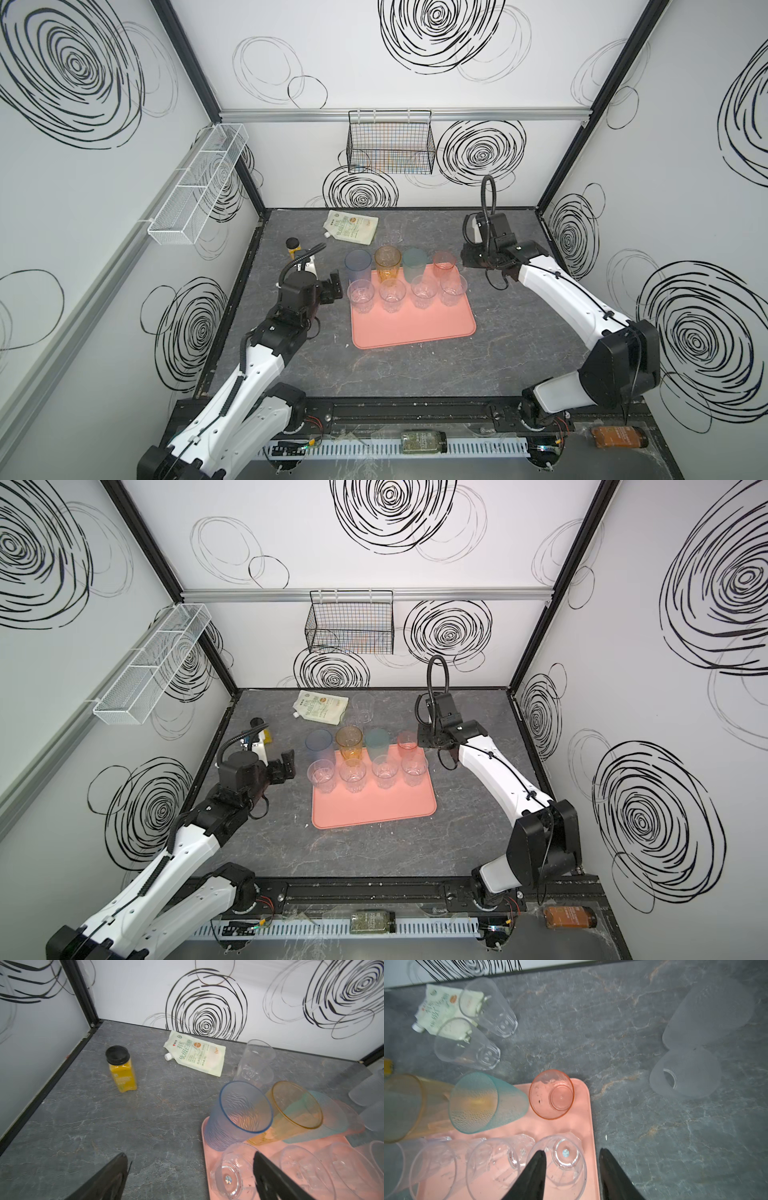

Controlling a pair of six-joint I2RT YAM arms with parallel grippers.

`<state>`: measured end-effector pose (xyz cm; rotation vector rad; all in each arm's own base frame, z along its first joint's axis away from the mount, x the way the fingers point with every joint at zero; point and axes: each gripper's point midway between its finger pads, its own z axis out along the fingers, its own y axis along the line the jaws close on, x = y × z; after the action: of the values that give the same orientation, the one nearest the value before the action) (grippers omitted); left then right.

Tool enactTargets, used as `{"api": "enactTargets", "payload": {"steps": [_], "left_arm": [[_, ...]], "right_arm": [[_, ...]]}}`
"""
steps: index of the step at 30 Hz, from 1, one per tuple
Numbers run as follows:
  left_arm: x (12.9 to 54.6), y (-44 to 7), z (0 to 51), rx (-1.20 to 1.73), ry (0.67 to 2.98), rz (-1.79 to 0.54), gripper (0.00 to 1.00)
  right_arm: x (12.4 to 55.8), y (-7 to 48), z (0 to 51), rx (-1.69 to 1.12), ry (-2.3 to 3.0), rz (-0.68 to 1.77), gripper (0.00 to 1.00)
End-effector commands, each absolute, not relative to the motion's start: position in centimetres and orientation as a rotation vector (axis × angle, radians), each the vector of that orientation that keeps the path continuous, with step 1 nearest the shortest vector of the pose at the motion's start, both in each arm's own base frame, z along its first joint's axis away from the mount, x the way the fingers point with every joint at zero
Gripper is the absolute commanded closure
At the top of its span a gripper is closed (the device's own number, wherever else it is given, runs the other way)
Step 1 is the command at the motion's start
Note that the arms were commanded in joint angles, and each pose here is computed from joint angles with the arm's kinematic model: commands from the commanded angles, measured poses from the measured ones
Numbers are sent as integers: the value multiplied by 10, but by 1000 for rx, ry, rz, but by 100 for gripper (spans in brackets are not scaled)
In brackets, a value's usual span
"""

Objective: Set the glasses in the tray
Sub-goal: 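Move the right gripper to a clear glass by the sugar pouch and grasp it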

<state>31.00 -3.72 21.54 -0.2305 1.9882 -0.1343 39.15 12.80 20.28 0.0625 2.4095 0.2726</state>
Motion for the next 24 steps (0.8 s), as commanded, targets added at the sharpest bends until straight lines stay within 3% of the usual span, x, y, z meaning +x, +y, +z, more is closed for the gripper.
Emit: {"api": "enactTargets", "payload": {"steps": [1,8,24], "left_arm": [[308,-39,214,-235,1976,-241,4],[297,-54,176,-360,2010,-421,3],[292,-55,136,-466,2025,-369,4]], "right_arm": [[417,147,215,119,2316,434,52],[478,199,204,185,2280,669,47],[586,278,137,182,2248,740,41]]}}
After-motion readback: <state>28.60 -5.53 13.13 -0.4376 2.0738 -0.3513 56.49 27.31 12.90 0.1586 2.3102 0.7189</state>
